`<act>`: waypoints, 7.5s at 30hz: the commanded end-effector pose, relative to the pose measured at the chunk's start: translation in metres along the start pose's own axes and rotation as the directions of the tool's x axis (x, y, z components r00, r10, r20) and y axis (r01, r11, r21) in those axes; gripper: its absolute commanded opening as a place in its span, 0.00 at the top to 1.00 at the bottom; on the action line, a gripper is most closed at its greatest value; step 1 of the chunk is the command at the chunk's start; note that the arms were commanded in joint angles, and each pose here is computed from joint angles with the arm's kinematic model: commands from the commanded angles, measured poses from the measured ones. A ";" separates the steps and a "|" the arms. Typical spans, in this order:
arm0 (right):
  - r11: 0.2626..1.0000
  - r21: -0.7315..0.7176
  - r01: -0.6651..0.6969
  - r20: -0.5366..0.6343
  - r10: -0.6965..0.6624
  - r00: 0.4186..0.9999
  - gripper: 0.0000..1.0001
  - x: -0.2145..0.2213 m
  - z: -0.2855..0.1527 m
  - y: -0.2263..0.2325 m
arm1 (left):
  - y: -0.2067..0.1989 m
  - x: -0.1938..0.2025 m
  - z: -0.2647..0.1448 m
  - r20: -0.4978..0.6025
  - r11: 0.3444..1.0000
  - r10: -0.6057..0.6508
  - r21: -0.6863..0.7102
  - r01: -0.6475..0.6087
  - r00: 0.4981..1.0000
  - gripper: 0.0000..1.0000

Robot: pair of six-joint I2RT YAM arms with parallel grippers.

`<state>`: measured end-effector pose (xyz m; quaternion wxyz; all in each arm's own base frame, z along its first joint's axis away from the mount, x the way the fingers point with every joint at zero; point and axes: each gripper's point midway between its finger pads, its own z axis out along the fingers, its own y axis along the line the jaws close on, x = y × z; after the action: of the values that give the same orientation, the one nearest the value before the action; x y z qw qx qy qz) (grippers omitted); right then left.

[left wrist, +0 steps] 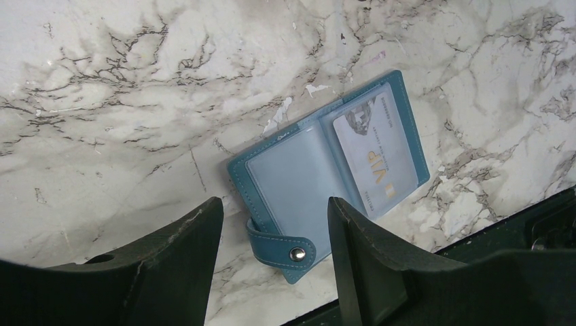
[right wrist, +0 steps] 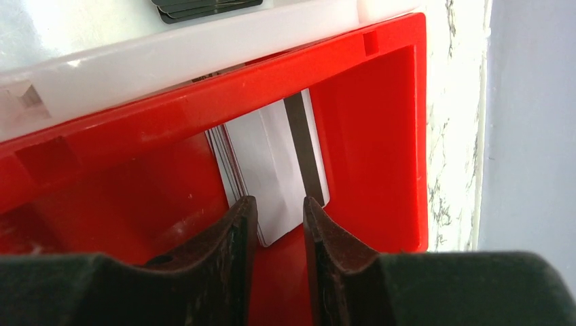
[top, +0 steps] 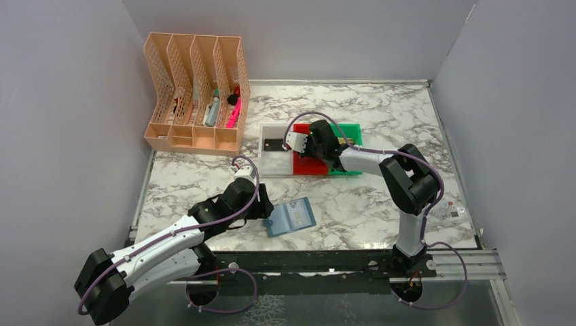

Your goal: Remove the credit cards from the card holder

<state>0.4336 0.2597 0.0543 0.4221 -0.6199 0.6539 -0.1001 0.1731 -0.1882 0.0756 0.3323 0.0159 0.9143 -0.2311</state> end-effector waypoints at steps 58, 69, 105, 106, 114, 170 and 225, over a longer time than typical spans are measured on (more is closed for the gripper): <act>-0.158 -0.460 -0.874 -0.416 0.908 0.055 0.66 -0.063 -0.151 0.189 | -0.059 0.035 0.051 -0.235 0.972 -0.029 0.222 0.083 0.972 0.57; -0.172 -0.415 -0.893 -0.474 0.879 0.051 0.79 -0.054 -0.139 0.206 | -0.057 0.044 0.059 -0.254 0.972 -0.011 0.224 0.069 0.967 0.62; -0.151 -0.390 -0.909 -0.466 0.883 0.053 0.82 -0.050 -0.144 0.208 | -0.056 0.042 0.057 -0.250 0.974 0.006 0.221 0.051 0.968 0.74; -0.151 -0.389 -0.909 -0.467 0.883 0.053 0.82 -0.050 -0.144 0.208 | -0.059 0.041 0.057 -0.250 0.972 0.007 0.230 0.052 0.968 0.74; -0.158 -0.347 -0.925 -0.482 0.875 0.031 0.80 -0.043 -0.140 0.213 | -0.051 0.043 0.056 -0.247 0.979 0.012 0.202 0.039 0.969 0.85; -0.098 -0.242 -0.965 -0.488 0.872 0.034 0.75 -0.042 -0.127 0.226 | -0.043 0.038 0.046 -0.222 0.986 -0.023 0.155 0.058 0.975 0.72; 0.000 -0.471 -0.882 -0.371 0.907 0.199 0.54 -0.090 -0.151 0.183 | -0.027 0.042 0.037 -0.165 0.983 -0.100 0.135 0.123 0.981 0.88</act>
<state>0.1924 0.3068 0.0478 0.1713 -0.1199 0.9054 0.3696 0.1556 -0.2327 0.0326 0.2382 -0.0079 0.9169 -0.3201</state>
